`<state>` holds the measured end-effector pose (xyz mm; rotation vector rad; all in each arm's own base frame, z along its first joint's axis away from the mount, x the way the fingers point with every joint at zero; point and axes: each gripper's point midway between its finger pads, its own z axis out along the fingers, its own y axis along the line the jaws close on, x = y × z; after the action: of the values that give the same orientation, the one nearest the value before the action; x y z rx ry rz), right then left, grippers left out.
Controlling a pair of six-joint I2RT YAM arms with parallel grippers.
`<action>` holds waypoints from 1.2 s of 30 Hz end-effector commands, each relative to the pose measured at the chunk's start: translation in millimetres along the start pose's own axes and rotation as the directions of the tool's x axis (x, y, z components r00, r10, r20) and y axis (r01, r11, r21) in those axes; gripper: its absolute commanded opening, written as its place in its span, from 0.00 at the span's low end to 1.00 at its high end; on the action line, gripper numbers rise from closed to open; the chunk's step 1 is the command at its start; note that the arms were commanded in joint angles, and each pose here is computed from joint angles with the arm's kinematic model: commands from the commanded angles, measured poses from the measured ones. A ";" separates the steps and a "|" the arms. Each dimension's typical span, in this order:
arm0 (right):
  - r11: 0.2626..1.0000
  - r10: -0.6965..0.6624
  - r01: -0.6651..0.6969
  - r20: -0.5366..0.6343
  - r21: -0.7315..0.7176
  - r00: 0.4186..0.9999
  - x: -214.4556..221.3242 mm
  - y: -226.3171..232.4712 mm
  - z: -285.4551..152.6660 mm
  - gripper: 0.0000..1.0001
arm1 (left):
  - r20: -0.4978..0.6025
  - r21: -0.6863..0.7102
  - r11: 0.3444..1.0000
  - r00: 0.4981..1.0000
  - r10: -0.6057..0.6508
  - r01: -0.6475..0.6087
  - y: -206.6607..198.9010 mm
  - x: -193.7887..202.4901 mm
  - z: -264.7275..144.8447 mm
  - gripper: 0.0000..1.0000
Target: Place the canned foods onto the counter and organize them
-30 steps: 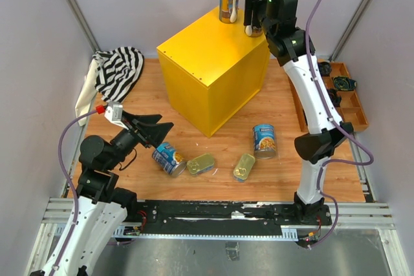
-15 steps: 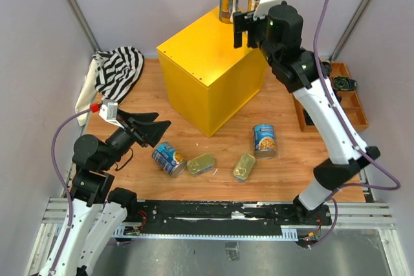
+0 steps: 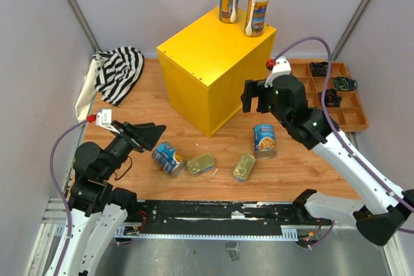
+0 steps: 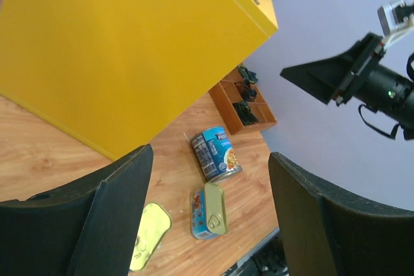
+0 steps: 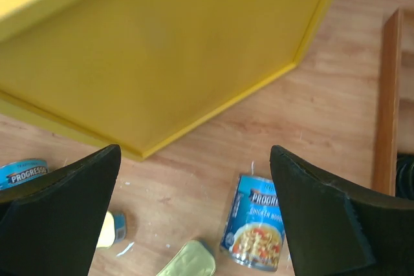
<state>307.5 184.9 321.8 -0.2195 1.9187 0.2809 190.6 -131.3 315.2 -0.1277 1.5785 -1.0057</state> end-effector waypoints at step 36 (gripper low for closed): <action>0.955 0.230 -0.018 -0.702 0.296 0.674 223.9 -75.8 26.1 0.98 | -0.035 -0.172 0.967 0.979 -0.198 0.190 58.5 52.7 -0.4 0.77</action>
<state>271.8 119.4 106.9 0.0132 2.7266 0.0115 195.4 -125.6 237.3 -0.4038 1.7381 -1.0496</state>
